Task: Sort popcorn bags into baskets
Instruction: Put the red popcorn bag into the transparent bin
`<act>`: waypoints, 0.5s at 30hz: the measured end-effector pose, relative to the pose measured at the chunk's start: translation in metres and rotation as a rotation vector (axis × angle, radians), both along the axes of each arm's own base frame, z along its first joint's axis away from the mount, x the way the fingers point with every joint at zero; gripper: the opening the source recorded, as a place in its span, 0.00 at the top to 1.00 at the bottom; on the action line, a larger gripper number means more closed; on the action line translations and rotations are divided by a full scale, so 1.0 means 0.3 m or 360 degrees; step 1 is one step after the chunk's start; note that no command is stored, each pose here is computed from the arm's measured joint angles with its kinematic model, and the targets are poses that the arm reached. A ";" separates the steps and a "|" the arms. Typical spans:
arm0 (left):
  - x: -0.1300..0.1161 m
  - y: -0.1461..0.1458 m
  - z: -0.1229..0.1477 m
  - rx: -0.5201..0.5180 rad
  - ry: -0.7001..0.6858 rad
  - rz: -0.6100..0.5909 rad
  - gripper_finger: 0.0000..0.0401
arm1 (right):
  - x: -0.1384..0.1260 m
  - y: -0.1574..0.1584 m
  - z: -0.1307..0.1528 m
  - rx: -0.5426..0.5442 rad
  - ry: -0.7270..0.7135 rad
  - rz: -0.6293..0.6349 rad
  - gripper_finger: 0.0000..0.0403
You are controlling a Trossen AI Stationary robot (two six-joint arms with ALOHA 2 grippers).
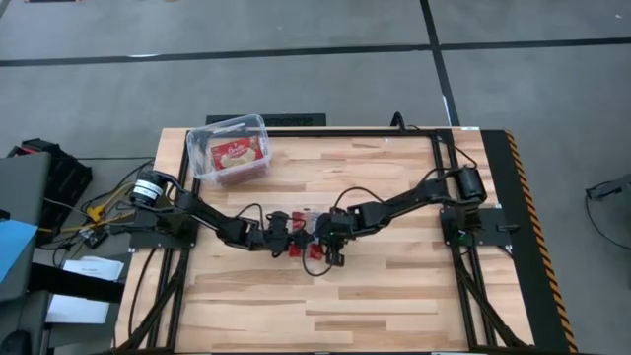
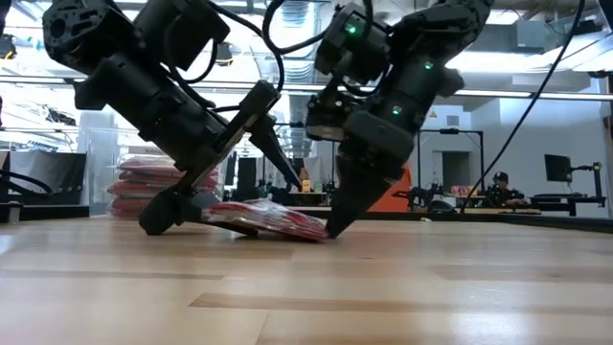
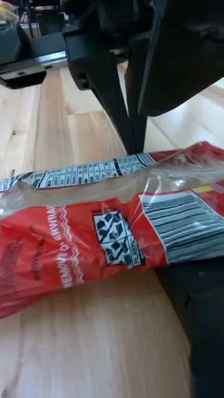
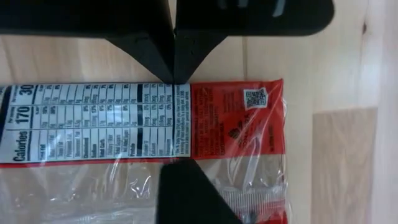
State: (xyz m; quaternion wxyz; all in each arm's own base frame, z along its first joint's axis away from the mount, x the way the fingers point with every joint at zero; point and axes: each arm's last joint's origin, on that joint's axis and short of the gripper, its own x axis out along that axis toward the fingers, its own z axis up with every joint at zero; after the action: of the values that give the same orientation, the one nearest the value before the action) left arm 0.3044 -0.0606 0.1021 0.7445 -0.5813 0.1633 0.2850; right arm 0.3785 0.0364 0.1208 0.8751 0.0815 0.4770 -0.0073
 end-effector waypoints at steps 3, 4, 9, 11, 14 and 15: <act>0.001 0.005 -0.001 -0.0018 0.0010 0.0002 0.22 | 0.001 -0.017 0.018 0.0016 -0.0014 -0.0011 0.96; 0.002 0.008 -0.001 -0.0033 0.0009 -0.0003 0.25 | -0.002 -0.021 0.022 0.0016 -0.0007 -0.0012 0.96; 0.002 0.012 -0.004 -0.0067 0.0037 -0.0024 0.50 | -0.020 -0.026 0.087 -0.0012 -0.0045 0.0014 0.97; -0.001 0.013 -0.008 -0.0061 0.0060 -0.0027 0.64 | -0.025 -0.026 0.124 -0.0009 -0.0090 0.0015 0.97; -0.001 0.018 -0.010 -0.0063 0.0074 -0.0055 0.89 | -0.058 -0.028 0.199 -0.0028 -0.0111 0.0038 0.96; 0.002 0.020 -0.005 -0.0058 0.0053 -0.0069 0.94 | -0.071 -0.030 0.228 -0.0047 -0.0122 0.0040 0.96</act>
State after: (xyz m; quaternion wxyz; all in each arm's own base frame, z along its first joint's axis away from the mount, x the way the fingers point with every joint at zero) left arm 0.3049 -0.0547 0.1007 0.7370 -0.5861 0.1934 0.2755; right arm 0.3570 0.0274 0.1891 0.8938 0.0628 0.4440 -0.0002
